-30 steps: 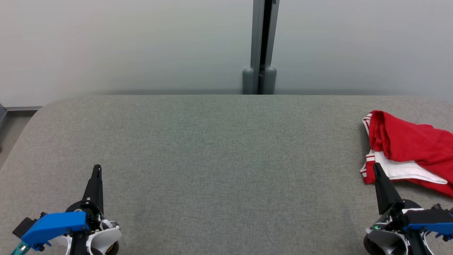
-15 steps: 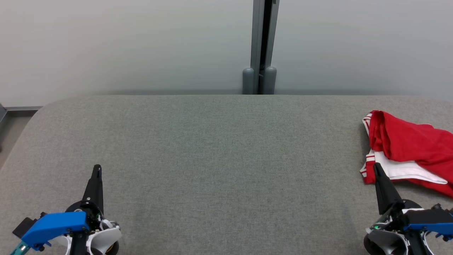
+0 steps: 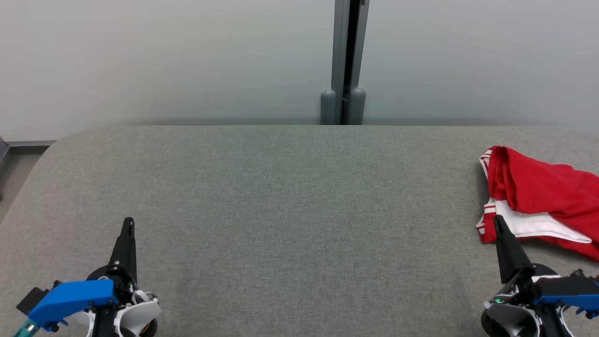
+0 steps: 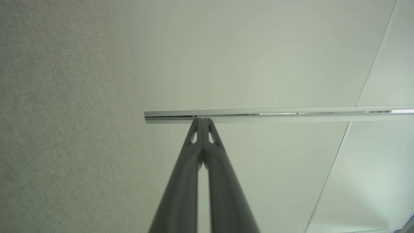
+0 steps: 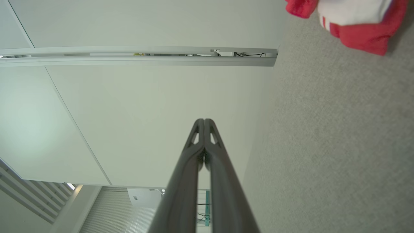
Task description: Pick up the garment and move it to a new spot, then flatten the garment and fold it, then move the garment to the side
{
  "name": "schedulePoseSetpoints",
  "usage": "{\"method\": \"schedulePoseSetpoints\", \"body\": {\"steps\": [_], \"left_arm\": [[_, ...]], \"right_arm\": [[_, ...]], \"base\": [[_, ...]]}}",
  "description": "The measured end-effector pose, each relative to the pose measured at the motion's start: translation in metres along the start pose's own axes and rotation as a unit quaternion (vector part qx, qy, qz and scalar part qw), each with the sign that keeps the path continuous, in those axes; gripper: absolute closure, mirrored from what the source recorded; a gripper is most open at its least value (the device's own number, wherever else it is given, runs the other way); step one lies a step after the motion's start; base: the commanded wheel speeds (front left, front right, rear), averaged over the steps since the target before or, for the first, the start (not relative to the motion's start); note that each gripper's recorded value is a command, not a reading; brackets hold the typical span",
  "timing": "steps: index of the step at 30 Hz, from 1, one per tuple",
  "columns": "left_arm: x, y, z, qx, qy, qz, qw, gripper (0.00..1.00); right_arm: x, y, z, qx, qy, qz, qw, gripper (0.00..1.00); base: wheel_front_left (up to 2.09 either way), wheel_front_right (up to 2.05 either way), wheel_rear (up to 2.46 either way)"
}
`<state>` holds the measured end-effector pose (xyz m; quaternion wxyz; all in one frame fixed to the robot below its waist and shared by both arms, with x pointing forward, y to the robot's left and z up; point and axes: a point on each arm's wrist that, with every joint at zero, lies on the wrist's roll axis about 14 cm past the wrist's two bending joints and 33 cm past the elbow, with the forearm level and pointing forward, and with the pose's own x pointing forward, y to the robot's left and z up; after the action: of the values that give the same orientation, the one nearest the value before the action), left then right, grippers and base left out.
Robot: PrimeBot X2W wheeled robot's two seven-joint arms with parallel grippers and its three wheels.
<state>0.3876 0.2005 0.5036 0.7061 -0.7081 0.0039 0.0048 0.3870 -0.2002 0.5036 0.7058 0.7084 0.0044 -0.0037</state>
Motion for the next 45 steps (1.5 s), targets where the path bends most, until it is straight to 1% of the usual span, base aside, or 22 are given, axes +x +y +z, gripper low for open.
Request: {"method": "schedulePoseSetpoints", "body": {"steps": [45], "left_arm": [[0.0,-0.0001,0.0,0.0,0.0,0.0,1.0,1.0]], "right_arm": [[0.0,0.0,0.0003,-0.001,0.0,0.0,1.0,1.0]], "base": [[0.0,0.0,0.0]]}}
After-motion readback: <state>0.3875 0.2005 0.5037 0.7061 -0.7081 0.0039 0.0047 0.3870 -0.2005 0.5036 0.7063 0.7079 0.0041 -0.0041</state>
